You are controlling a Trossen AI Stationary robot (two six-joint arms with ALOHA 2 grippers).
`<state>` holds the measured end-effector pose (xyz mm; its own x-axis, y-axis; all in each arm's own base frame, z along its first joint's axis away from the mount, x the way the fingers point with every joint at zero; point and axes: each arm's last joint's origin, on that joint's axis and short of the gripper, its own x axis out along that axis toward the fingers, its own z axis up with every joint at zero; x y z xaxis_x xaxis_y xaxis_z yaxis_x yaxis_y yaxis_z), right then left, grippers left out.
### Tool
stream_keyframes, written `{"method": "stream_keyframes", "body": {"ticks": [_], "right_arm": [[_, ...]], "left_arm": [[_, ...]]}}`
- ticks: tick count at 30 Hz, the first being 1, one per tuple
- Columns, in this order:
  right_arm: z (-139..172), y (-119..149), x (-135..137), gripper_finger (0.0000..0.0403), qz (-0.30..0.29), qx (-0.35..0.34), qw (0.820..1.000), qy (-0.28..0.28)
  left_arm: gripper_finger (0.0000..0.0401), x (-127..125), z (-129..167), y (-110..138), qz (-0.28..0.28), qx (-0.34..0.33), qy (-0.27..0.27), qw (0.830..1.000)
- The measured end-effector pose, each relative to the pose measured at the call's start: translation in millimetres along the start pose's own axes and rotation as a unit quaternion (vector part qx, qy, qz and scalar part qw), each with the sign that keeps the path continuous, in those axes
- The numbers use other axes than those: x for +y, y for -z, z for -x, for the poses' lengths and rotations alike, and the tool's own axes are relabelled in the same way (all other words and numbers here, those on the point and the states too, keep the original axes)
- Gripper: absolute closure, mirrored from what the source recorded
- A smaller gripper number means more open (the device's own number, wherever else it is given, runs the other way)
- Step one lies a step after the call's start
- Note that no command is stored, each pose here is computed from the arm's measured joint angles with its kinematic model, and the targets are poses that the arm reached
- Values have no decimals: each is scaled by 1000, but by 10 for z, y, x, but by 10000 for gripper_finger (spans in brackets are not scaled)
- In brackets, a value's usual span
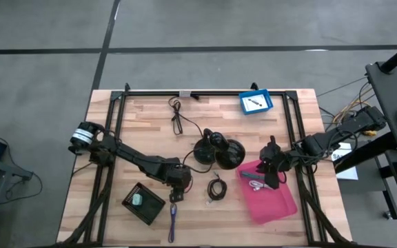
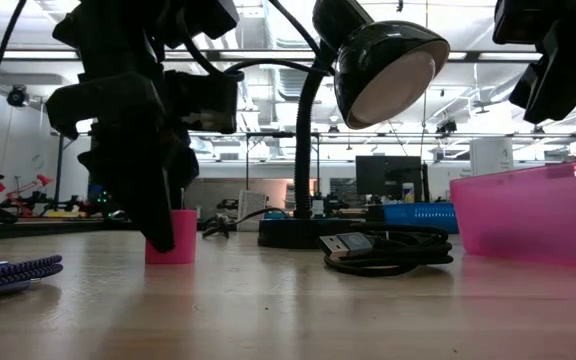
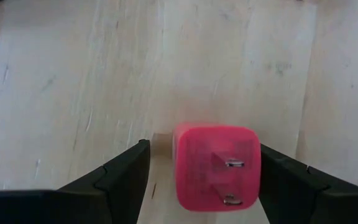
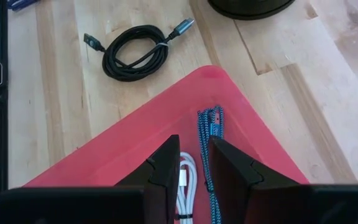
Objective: Pick and place items into bin
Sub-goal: Put the pink charger adapter into the black bin
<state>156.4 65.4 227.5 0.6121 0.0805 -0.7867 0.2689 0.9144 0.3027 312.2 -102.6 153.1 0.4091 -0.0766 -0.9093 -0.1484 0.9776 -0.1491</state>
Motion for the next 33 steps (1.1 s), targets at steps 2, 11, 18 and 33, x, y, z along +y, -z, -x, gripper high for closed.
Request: {"method": "stream_keyframes", "body": {"ticks": [2,11,18,33], "right_arm": [[0,0,-1,330,0,0,1000,1],[0,-1,0,330,-1,-1,1000,1],[0,-1,0,330,-2,-1,1000,1],[-1,-1,0,330,-2,-1,1000,0]], "left_arm": [[155,1,-13,2,0,2,-1,1000],[207,0,-16,3,0,3,-1,1000],[263,-2,-13,4,1,5,5,1000],[263,-41,141,-7,26,37,49,998]]}}
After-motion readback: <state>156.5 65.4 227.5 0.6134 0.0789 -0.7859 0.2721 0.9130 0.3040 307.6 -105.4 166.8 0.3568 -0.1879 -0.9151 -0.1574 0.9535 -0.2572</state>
